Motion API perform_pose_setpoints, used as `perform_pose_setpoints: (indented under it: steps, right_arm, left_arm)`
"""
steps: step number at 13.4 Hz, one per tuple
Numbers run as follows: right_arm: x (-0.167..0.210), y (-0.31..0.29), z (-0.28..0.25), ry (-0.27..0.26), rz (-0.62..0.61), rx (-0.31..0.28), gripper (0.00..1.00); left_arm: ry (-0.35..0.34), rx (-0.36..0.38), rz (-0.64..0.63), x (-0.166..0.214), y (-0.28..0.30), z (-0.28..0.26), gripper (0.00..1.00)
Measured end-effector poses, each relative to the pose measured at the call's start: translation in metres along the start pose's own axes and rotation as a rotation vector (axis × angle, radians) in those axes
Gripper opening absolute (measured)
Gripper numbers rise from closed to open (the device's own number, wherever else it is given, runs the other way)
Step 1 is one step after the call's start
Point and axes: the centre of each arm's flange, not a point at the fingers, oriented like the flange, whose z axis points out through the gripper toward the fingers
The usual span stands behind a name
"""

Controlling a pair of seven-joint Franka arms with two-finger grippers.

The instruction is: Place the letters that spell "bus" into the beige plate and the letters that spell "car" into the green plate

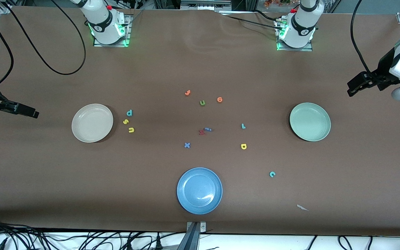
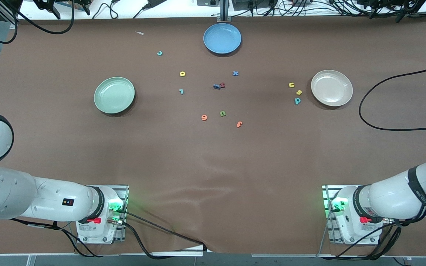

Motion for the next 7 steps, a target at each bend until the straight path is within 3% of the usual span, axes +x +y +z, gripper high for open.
perform_pose_setpoints:
  steps: [7]
  right_arm:
    - [-0.002, -0.013, -0.014, 0.027, -0.026, -0.008, 1.00]
  left_arm:
    - [-0.003, 0.001, 0.000, 0.000, 0.000, 0.000, 1.00]
